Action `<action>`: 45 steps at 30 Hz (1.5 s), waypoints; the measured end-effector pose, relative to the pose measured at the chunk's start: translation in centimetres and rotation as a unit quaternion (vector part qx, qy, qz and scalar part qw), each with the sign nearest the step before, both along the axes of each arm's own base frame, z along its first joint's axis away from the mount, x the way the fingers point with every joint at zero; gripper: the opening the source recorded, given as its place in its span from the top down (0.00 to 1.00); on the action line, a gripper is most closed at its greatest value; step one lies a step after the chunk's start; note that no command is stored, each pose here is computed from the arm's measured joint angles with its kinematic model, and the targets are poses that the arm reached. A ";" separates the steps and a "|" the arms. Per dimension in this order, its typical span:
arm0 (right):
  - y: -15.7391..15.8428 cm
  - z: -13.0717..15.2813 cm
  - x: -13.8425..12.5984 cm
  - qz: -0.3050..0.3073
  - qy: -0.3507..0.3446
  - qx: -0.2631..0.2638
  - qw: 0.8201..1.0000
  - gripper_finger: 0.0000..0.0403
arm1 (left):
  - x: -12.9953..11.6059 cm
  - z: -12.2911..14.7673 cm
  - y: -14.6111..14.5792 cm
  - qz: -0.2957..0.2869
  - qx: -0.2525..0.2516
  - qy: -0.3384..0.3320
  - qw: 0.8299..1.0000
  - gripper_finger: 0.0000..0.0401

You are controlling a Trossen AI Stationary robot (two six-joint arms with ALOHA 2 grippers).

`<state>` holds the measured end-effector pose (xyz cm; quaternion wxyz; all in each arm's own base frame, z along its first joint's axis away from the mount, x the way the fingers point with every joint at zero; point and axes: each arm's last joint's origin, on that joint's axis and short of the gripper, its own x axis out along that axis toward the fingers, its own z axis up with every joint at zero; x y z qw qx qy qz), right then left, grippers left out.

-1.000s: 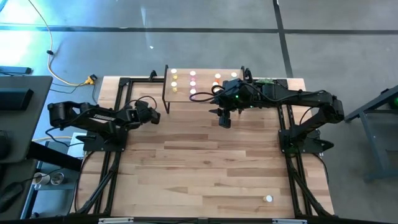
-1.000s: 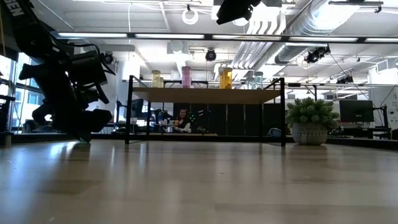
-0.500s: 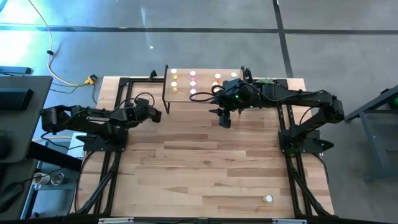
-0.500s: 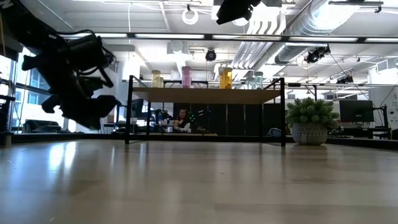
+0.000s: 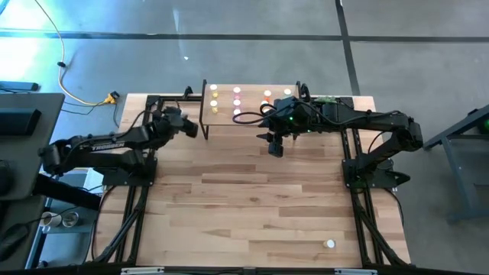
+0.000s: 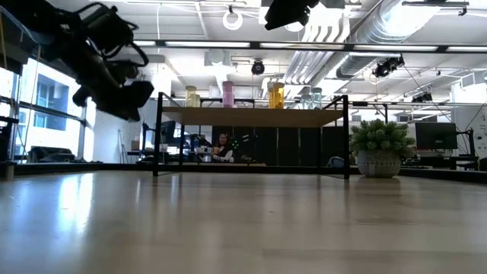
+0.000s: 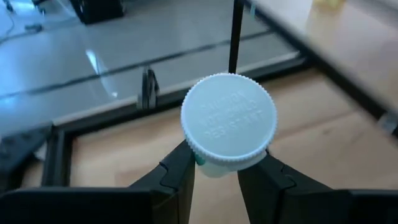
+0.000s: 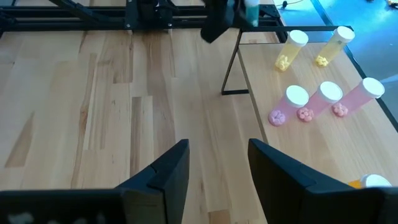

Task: Pick and place medicine bottles onto shelf by color
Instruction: Put the blue pill bottle on the shelf aligned with the other blue pill bottles

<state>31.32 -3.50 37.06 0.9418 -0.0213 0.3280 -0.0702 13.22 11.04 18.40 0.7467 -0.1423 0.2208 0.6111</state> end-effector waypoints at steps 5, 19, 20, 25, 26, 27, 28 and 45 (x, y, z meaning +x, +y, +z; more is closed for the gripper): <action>0.0 0.0 0.0 0.000 0.000 0.000 1.000 0.61 | -0.1 2.5 0.5 -0.012 0.040 0.008 0.999 0.76; 0.0 0.1 0.1 0.000 -0.007 -0.001 1.000 0.61 | 0.0 9.5 0.6 -0.065 0.117 0.023 0.991 0.76; 0.0 0.1 0.1 0.000 -0.008 -0.001 1.000 0.61 | 0.2 9.9 0.5 -0.077 0.120 0.020 0.990 0.76; 0.0 0.3 0.2 0.000 -0.017 -0.002 1.000 0.61 | 1.0 11.8 -0.3 -0.153 0.131 -0.003 0.979 0.76; 0.0 0.3 0.2 0.001 -0.019 -0.004 1.000 0.61 | 1.2 12.0 -0.5 -0.168 0.131 -0.009 0.977 0.76; 0.0 0.4 0.3 0.004 -0.022 -0.008 1.000 0.61 | 1.4 12.2 -0.8 -0.181 0.131 -0.014 0.975 0.76; 0.0 0.4 0.3 0.007 -0.025 -0.013 1.000 0.61 | 1.6 12.3 -1.0 -0.194 0.131 -0.018 0.972 0.76; 0.3 1.3 1.5 0.103 -0.095 -0.023 0.990 0.61 | 5.2 11.5 -6.6 -0.367 0.092 -0.048 0.924 0.76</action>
